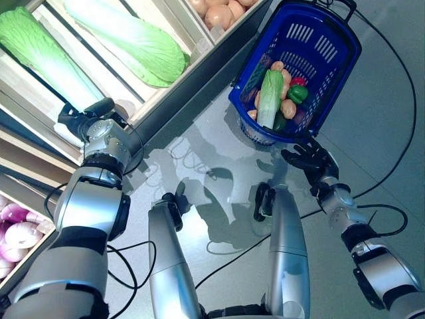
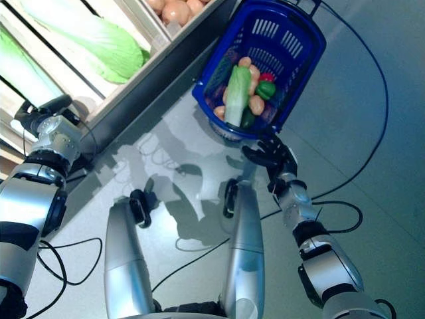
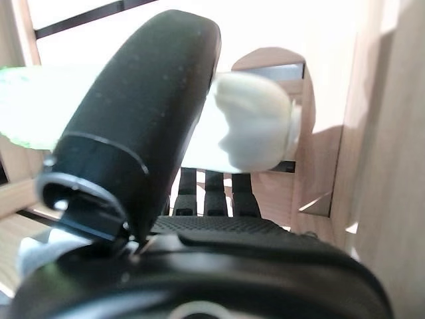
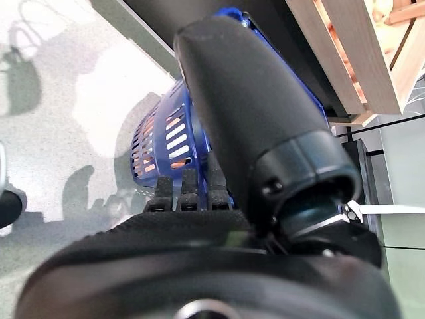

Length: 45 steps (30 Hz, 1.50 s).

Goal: Put vegetables into the basket

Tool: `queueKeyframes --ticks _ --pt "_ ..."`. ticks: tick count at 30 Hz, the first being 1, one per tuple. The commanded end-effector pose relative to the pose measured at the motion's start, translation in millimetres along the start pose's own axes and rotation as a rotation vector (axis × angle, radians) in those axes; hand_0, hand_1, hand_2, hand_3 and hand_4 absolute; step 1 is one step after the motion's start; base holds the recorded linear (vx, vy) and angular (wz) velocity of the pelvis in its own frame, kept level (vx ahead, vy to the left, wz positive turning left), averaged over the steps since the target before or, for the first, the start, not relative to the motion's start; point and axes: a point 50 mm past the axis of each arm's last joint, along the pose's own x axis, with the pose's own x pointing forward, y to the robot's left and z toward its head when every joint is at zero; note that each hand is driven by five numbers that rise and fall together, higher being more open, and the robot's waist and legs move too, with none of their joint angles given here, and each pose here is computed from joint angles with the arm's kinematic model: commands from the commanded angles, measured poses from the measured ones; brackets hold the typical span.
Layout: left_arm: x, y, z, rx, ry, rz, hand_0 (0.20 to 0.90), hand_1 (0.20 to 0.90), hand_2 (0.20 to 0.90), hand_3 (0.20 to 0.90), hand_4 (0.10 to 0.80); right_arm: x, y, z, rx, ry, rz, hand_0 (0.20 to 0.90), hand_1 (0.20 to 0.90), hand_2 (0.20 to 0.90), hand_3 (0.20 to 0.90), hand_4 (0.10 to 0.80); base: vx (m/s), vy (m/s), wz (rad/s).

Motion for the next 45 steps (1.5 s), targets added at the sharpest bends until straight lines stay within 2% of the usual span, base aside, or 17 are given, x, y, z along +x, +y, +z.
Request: queueKeyframes --ticks 1,6,13,22,30,32,36,38,43,45 --pt "4 0 3 0.018 -0.025 -0.106 0.3 0.3 0.3 0.3 0.4 -3 1 12 0.041 -0.109 0.014 0.9 0.9 0.9 0.9 0.8 0.015 0.023 0.08" --pt "12 16 -9 0.05 -0.002 -0.123 0.3 0.3 0.3 0.3 0.4 -4 6 12 0.025 -0.117 0.026 0.9 0.9 0.9 0.9 0.8 0.061 0.026 0.08" --pt "26 47 -25 0.078 0.041 -0.131 0.3 0.3 0.3 0.3 0.4 -12 -8 0 0.027 -0.079 -0.01 0.9 0.9 0.9 0.9 0.8 0.074 0.045 -0.08" --pt "30 66 -37 0.071 -0.008 -0.199 0.3 0.3 0.3 0.3 0.4 -29 -11 -25 0.052 -0.043 -0.012 0.9 0.9 0.9 0.9 0.8 0.011 0.014 -0.03" --pt "5 73 -79 0.166 -0.123 -0.28 0.3 0.3 0.3 0.3 0.4 -52 2 -49 0.079 -0.066 0.003 0.9 0.9 0.9 0.9 0.8 0.078 -0.028 0.04" --pt "-12 76 -92 0.24 -0.204 -0.313 0.3 0.3 0.3 0.3 0.4 -63 7 -60 0.158 -0.047 -0.001 0.9 0.9 0.9 0.9 0.8 0.129 -0.054 0.11" --pt "-29 75 -99 0.28 -0.296 -0.381 0.3 0.3 0.3 0.3 0.4 -67 18 -60 0.232 -0.074 0.057 0.9 0.9 0.9 0.9 0.8 0.089 -0.025 0.04" --pt "-51 67 -105 0.267 -0.331 -0.482 0.3 0.3 0.3 0.3 0.4 -66 33 -50 0.255 -0.108 0.133 0.9 0.9 0.9 0.9 0.8 0.069 -0.055 0.03" --pt "-76 53 -110 0.207 -0.3 -0.643 0.3 0.3 0.3 0.3 0.4 -61 49 -34 0.244 -0.148 0.241 0.9 0.9 0.9 0.9 0.8 0.03 -0.059 0.06" --pt "-96 37 -112 0.234 -0.317 -0.788 0.3 0.3 0.3 0.3 0.4 -56 62 -24 0.265 -0.127 0.345 0.9 0.9 0.9 0.9 0.8 0.028 -0.093 0.1"
